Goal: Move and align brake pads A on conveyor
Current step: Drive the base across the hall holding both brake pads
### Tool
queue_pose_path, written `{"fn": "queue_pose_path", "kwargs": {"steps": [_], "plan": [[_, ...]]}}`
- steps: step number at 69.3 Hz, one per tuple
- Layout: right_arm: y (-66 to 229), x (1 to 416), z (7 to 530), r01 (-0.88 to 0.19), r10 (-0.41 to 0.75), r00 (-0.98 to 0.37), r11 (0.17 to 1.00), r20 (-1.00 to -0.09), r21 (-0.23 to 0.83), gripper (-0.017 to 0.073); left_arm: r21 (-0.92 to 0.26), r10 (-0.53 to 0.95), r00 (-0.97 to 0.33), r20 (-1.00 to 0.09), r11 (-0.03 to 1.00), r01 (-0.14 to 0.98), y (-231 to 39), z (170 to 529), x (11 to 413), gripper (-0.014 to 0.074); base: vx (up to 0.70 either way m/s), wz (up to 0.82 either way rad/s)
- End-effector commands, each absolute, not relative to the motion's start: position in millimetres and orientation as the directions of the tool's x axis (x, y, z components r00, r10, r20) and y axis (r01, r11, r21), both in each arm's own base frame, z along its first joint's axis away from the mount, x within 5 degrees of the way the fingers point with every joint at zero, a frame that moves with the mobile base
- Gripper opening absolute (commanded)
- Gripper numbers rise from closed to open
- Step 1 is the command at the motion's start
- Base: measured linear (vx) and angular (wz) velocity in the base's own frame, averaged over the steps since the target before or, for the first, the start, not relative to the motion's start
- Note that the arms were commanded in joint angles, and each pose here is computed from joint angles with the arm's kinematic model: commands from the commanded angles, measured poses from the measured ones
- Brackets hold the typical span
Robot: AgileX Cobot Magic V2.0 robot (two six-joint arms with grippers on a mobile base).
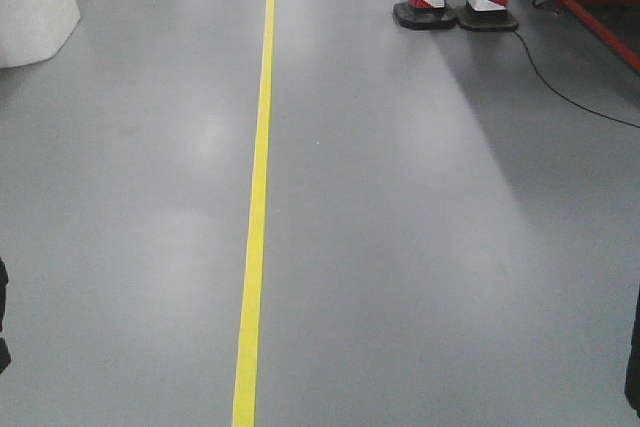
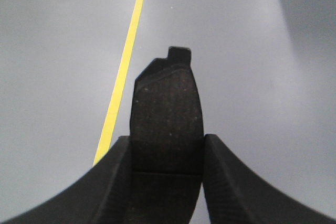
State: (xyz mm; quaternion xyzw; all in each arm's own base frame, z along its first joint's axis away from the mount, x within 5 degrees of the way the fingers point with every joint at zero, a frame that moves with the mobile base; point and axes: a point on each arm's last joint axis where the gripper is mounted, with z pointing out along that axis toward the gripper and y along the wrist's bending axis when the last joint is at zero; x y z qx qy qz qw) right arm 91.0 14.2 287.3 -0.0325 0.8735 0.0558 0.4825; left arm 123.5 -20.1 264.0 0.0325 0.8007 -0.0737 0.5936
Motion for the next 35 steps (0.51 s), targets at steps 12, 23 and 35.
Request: {"fn": "queue_pose_path", "kwargs": {"steps": [12,23,35], "plan": [[14.0,95.1,304.8,-0.114,0.006,-0.427,0.992,-0.904,0.06,-0.0007,-0.095,-0.069,-0.177,-0.982,0.985,0.144,-20.5,282.5,126.4,-0.0006,0.65,0.1],[14.0,95.1,304.8,-0.114,0.006,-0.427,0.992,-0.904,0.06,-0.0007,-0.095,-0.069,-0.177,-0.982,0.985,0.144,-20.5,282.5,126.4,-0.0006,0.65,0.1],[14.0,95.1,304.8,-0.114,0.006,-0.427,0.992,-0.904,0.06,-0.0007,-0.095,-0.069,-0.177,-0.982,0.985,0.144,-20.5,282.5,126.4,-0.0006,0.66,0.03]]}}
